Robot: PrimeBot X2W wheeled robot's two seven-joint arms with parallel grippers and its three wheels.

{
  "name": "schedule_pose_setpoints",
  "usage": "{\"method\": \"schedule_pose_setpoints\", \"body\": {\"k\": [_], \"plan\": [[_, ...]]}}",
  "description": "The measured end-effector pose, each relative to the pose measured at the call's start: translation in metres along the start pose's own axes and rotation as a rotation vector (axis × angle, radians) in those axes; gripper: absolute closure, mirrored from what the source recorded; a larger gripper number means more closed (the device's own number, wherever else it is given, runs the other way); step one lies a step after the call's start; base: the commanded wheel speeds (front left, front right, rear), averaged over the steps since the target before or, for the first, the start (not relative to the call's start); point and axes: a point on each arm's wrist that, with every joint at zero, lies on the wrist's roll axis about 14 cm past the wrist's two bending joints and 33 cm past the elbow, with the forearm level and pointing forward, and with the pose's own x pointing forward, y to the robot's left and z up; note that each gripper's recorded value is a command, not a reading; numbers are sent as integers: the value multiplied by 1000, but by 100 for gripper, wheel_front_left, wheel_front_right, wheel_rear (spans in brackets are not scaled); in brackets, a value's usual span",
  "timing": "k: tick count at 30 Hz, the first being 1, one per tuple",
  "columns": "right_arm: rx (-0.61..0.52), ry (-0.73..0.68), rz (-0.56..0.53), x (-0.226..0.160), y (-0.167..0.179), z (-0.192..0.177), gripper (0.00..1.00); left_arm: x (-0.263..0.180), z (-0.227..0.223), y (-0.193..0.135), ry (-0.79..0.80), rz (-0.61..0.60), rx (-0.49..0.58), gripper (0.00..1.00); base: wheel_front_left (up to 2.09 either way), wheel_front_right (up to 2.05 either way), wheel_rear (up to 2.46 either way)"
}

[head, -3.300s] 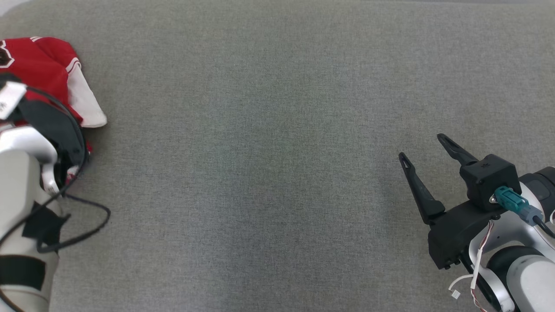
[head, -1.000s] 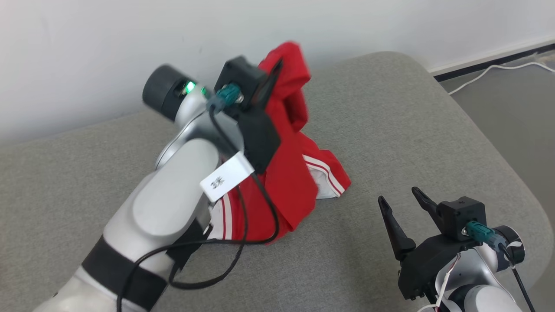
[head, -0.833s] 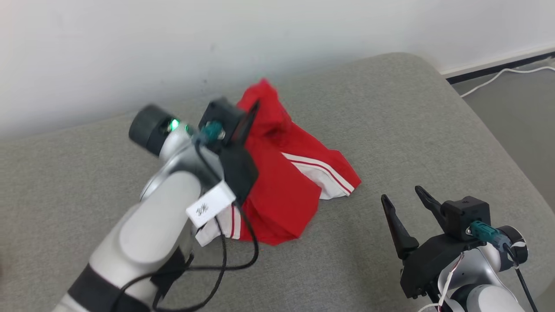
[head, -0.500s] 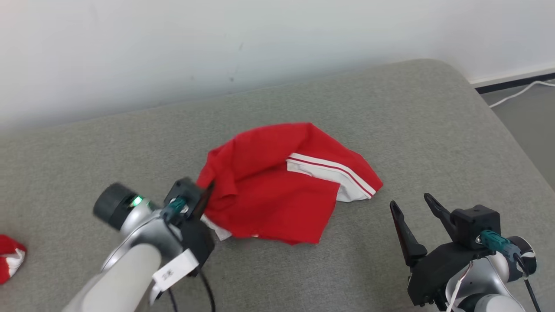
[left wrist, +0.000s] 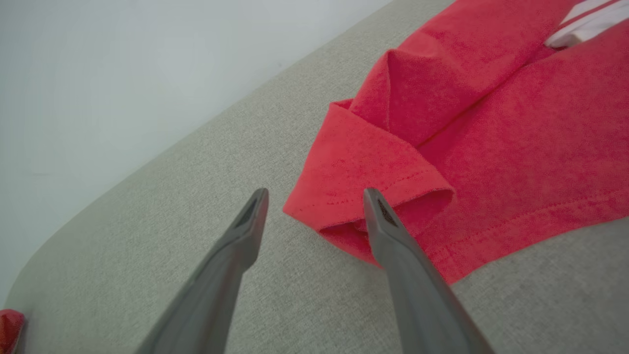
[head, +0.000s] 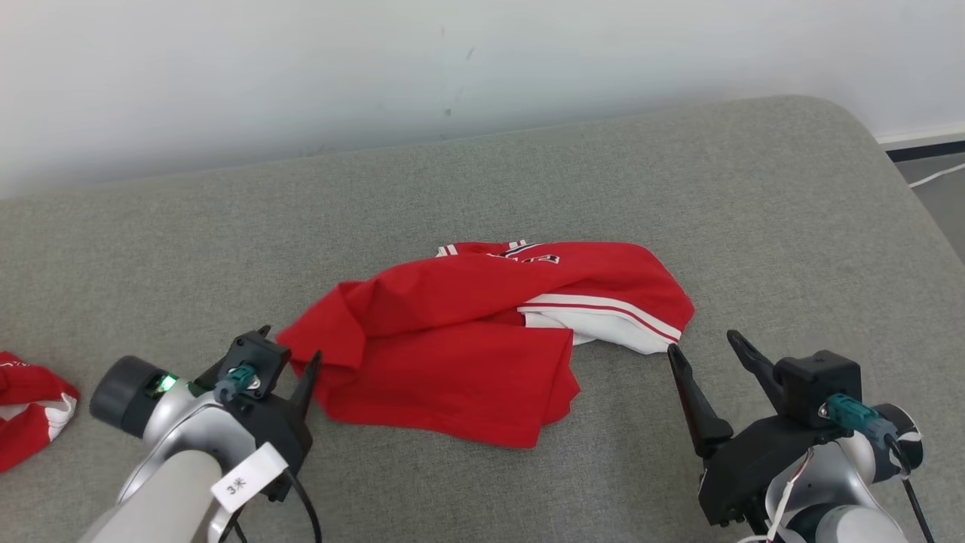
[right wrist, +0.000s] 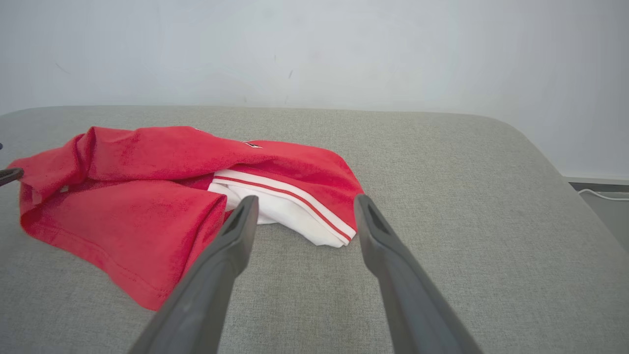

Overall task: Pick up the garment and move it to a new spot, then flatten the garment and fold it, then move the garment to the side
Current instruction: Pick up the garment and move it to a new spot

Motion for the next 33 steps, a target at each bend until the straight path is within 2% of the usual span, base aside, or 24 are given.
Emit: {"method": "schedule_pose_setpoints", "body": {"k": [5,11,15,19,22,28,33], "plan": [[3,0,-3,3,0,1,0,-5,-17,17,36,64,-36,0,0,0,0],[16,-15,-50,3,-15,3,0,-14,-22,38,6,162,-175,0,0,0,0],[36,-69,-140,0,-41,12,0,-24,-3,38,-115,193,-272,0,0,0,0],[38,-170,-155,-4,-46,31,0,-38,23,35,-267,220,-372,0,0,0,0],[64,-227,-152,-6,-45,40,0,-52,25,34,-340,266,-482,0,0,0,0],[64,-292,-152,-10,-45,45,0,-71,14,15,-366,331,-648,0,0,0,0],[77,-309,-186,-16,-55,36,0,-80,14,16,-383,364,-664,0,0,0,0]]}}
